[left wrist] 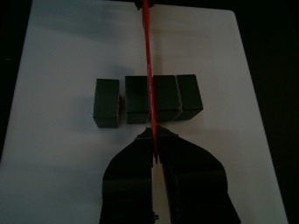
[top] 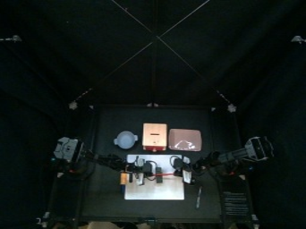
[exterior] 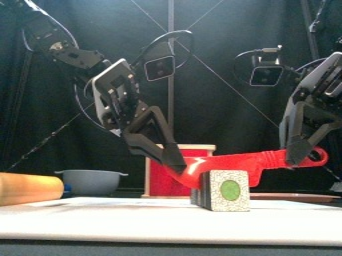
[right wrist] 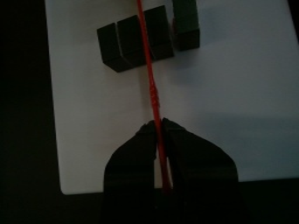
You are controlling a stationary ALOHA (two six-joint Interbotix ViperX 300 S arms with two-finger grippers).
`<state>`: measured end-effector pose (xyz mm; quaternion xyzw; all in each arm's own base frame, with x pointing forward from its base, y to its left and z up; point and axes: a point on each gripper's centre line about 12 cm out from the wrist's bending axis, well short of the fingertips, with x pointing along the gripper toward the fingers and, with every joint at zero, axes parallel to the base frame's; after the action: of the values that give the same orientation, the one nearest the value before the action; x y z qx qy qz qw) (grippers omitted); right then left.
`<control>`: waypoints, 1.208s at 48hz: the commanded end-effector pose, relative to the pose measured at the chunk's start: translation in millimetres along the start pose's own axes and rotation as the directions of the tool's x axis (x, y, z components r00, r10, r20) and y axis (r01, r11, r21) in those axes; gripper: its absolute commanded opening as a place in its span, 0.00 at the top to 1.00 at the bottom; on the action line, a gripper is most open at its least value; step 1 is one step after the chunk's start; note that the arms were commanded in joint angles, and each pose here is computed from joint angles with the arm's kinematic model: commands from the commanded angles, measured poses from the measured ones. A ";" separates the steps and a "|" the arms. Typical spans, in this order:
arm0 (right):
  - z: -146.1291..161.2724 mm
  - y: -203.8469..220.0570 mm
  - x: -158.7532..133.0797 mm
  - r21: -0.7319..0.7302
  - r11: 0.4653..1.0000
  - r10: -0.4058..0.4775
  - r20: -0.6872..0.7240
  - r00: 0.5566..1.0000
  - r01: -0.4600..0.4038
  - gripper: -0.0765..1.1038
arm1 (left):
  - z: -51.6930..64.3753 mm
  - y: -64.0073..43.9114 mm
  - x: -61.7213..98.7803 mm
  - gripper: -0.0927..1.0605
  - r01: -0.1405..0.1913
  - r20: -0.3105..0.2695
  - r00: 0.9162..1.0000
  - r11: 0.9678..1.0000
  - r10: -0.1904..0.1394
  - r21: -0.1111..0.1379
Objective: Place sushi on board then cut the sushi with the knife then place the pieces on the plate
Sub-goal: Cut the sushi into 4 pieces
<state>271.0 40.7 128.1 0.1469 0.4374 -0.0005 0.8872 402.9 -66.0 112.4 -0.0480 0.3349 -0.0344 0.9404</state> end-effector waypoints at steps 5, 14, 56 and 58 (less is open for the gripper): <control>2.5 1.4 1.8 0.021 1.000 0.002 0.009 1.000 -0.002 0.58 | 3.3 -5.0 2.1 0.59 0.008 0.006 1.000 1.000 -0.008 -0.003; -0.8 3.9 6.1 0.026 1.000 0.004 -0.006 1.000 -0.004 0.58 | -1.1 -5.3 4.6 0.59 0.005 -0.006 1.000 1.000 -0.006 -0.015; 8.9 15.7 -1.1 0.022 0.999 0.039 0.046 0.998 -0.040 0.58 | 16.4 -12.6 -3.4 0.59 0.026 0.015 1.000 1.000 -0.026 -0.007; 11.0 16.6 -3.9 0.020 0.999 0.043 0.059 0.997 -0.045 0.58 | 17.5 -12.2 -4.2 0.59 0.026 0.018 1.000 1.000 -0.026 -0.003</control>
<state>275.9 53.7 126.3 0.1600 0.4332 0.0061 0.8870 404.4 -73.4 109.5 -0.0561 0.3532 -0.0382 0.9331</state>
